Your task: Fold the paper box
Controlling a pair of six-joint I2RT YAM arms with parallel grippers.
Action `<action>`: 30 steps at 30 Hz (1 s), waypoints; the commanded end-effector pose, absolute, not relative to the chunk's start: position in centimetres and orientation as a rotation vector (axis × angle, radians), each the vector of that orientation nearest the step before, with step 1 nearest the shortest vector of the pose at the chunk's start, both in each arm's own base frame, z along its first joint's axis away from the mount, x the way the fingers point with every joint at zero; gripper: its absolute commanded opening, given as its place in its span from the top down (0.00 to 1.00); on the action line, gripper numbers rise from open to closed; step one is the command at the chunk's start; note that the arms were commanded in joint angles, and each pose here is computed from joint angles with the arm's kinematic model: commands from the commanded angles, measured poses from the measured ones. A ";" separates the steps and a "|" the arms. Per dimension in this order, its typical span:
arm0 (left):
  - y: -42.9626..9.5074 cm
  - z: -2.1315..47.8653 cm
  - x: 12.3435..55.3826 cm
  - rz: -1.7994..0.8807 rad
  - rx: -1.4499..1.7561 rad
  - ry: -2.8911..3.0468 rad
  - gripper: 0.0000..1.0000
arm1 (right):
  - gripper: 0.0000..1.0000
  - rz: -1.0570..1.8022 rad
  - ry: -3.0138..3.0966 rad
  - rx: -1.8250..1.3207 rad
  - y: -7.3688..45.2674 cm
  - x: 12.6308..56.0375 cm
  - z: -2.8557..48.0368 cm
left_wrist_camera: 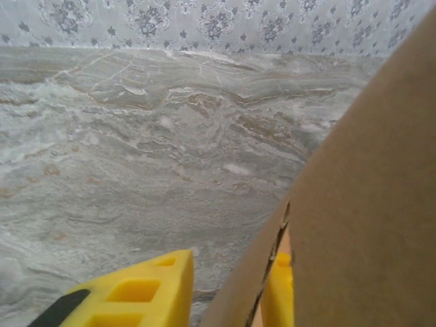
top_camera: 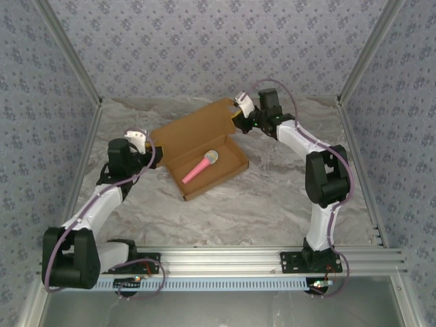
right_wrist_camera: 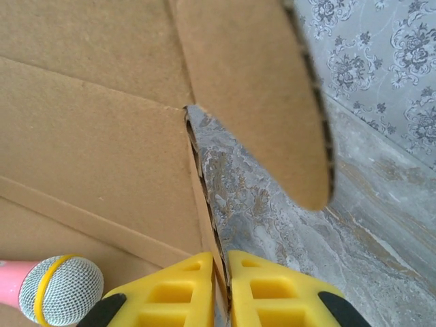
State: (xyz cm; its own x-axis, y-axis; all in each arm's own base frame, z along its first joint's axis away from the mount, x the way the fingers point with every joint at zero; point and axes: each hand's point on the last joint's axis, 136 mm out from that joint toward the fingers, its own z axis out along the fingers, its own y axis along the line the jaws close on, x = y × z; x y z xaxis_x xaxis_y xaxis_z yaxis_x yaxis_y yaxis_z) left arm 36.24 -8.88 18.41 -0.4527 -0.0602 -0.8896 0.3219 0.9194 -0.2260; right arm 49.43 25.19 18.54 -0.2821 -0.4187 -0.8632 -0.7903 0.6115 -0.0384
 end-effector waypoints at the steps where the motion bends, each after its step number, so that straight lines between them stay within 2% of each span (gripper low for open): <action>1: -8.3 19.7 36.0 -0.396 0.176 1.968 0.58 | 0.88 0.487 1.956 -0.940 24.8 48.9 18.1; 4: -8.0 19.6 35.8 -0.378 0.163 1.973 0.58 | 0.88 0.482 1.957 -0.935 24.6 48.9 18.2; 9: -8.0 19.5 35.5 -0.381 0.162 1.984 0.70 | 0.89 0.467 1.960 -0.918 24.4 48.8 18.6; 20: -8.0 20.3 36.8 -0.394 0.086 1.978 0.88 | 0.91 0.403 2.049 -0.757 24.1 48.0 19.4; 30: -10.9 21.1 38.3 -0.359 0.031 1.967 0.91 | 0.95 0.365 2.170 -0.425 25.1 46.1 19.6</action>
